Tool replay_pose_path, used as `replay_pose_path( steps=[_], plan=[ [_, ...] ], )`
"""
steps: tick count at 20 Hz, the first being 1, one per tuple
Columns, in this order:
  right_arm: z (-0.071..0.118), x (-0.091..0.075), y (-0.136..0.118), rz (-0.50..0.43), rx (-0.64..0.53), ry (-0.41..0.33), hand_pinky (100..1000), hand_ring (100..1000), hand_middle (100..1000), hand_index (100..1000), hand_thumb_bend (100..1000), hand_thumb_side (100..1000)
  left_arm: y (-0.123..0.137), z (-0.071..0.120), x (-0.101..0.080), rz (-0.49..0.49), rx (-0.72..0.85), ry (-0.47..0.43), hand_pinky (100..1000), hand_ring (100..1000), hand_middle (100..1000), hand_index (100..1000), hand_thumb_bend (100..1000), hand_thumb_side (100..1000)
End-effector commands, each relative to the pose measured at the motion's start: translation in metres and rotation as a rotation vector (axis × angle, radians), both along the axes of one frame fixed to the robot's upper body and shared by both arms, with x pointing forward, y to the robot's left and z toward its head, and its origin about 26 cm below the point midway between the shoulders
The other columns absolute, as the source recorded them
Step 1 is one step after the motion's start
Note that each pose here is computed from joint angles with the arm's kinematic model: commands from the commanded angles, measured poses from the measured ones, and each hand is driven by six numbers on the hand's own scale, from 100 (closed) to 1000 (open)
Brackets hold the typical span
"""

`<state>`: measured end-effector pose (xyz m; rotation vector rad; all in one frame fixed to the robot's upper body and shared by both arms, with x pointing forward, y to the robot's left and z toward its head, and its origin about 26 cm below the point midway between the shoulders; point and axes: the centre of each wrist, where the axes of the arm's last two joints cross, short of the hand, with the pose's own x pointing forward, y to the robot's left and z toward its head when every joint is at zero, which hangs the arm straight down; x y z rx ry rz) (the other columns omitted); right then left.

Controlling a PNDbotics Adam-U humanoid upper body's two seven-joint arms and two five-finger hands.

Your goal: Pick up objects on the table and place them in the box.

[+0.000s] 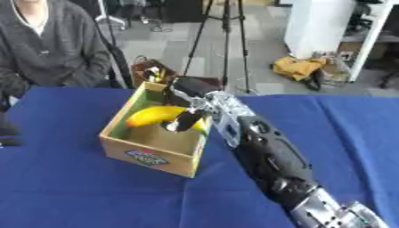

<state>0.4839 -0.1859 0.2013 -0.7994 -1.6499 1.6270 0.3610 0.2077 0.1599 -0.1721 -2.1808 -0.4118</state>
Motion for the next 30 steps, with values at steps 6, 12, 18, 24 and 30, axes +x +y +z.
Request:
replay_pose_path(
  steps=[6, 12, 18, 24, 30],
  plan=[
    [-0.023, 0.001, 0.015, 0.051, -0.086, 0.05, 675, 664, 690, 730, 453, 413, -0.006, 0.015, -0.001, -0.029, -0.004, -0.05, 660, 694, 608, 764, 684, 902],
    [-0.02, 0.001, 0.014, 0.071, -0.097, 0.045, 871, 873, 937, 924, 708, 524, -0.005, 0.015, -0.001, -0.024, -0.003, -0.05, 660, 693, 607, 763, 686, 902],
    [0.014, -0.003, 0.006, 0.038, 0.031, -0.08, 876, 881, 953, 962, 767, 575, -0.001, 0.013, -0.002, -0.006, -0.001, -0.046, 659, 693, 606, 762, 690, 901],
    [0.047, -0.014, -0.009, -0.033, 0.239, -0.215, 809, 814, 874, 927, 734, 564, 0.008, 0.01, -0.002, 0.034, 0.001, -0.036, 659, 694, 606, 762, 691, 900],
    [0.051, -0.035, -0.036, -0.015, 0.378, -0.33, 746, 752, 795, 872, 447, 602, 0.028, 0.005, -0.003, 0.14, -0.017, -0.029, 659, 700, 608, 762, 696, 899]
  ],
)
